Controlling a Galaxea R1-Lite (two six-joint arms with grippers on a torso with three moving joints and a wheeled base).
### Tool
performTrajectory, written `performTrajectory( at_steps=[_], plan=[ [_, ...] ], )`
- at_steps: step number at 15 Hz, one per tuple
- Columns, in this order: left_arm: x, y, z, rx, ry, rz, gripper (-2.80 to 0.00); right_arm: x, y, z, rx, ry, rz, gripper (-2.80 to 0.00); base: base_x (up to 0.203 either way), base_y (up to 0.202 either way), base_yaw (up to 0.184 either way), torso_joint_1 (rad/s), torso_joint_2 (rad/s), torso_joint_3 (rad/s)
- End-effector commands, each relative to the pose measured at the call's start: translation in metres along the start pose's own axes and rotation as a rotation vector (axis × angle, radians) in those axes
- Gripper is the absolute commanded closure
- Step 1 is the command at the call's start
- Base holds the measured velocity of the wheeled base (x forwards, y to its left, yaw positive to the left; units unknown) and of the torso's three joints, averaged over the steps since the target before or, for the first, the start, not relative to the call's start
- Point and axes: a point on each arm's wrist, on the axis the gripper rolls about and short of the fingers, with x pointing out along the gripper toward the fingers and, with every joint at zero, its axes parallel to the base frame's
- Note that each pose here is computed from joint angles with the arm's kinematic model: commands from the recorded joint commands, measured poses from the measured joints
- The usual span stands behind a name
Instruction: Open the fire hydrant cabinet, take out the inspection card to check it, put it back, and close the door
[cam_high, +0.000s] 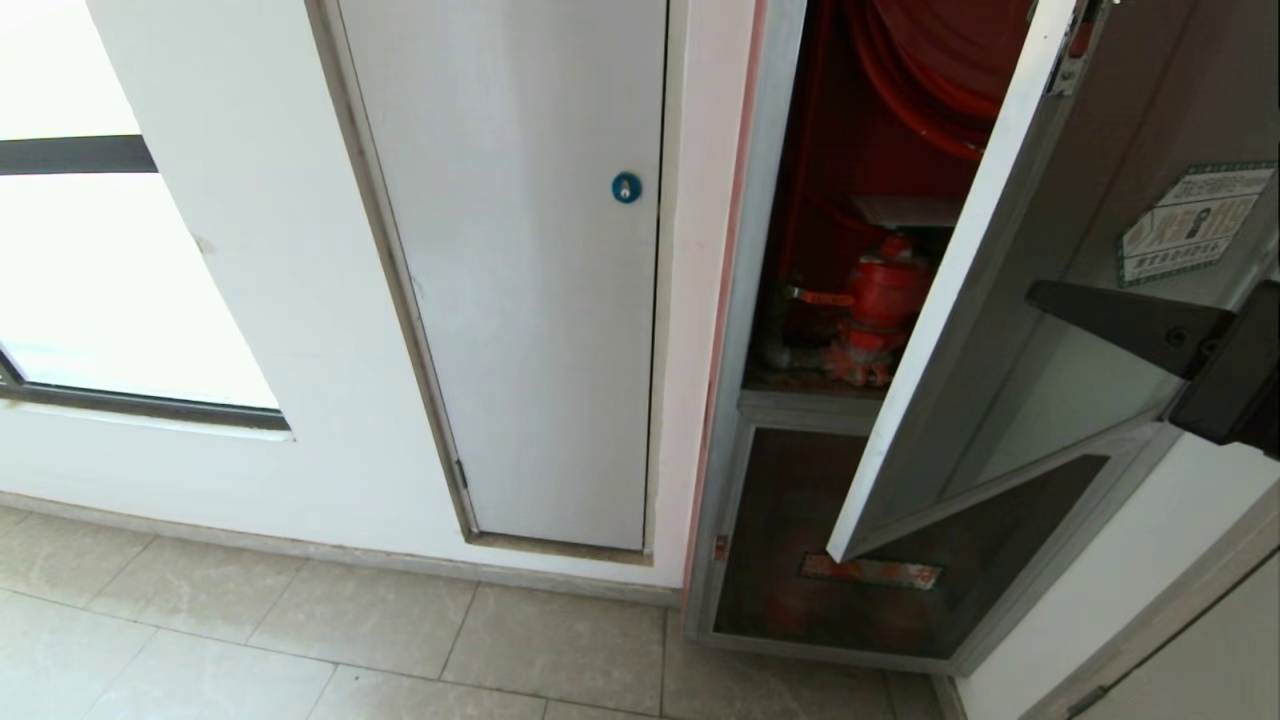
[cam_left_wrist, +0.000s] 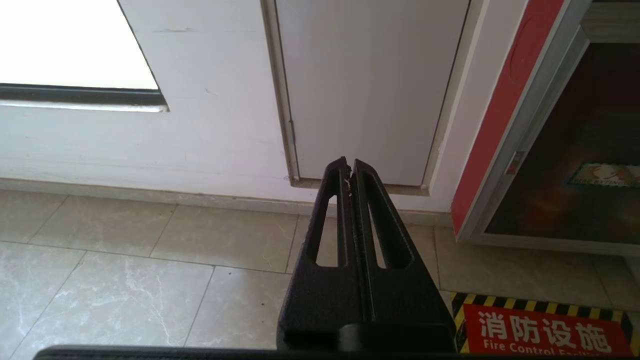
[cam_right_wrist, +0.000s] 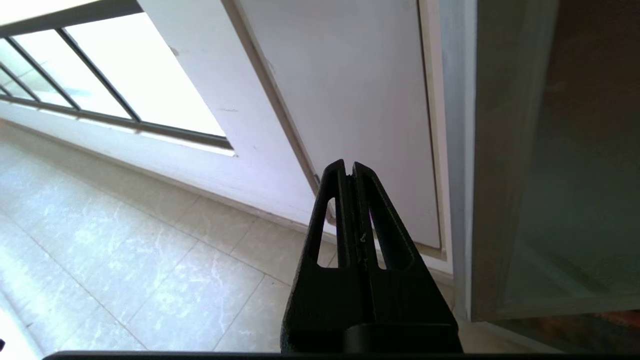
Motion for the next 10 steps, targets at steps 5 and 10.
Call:
performTrajectory(
  at_steps=[5,10],
  plan=[
    [0.0,0.0,0.0,0.0,0.001,0.0,0.0,0.037,0.032,-0.013,0.02,-0.016,-0.109,0.0,0.0,0.0,0.0,0.0,0.0,0.0],
    [0.0,0.0,0.0,-0.001,0.001,0.0,0.0,0.074,0.053,-0.015,0.032,-0.05,-0.144,0.0,0.0,0.0,0.0,0.0,0.0,0.0]
  ],
)
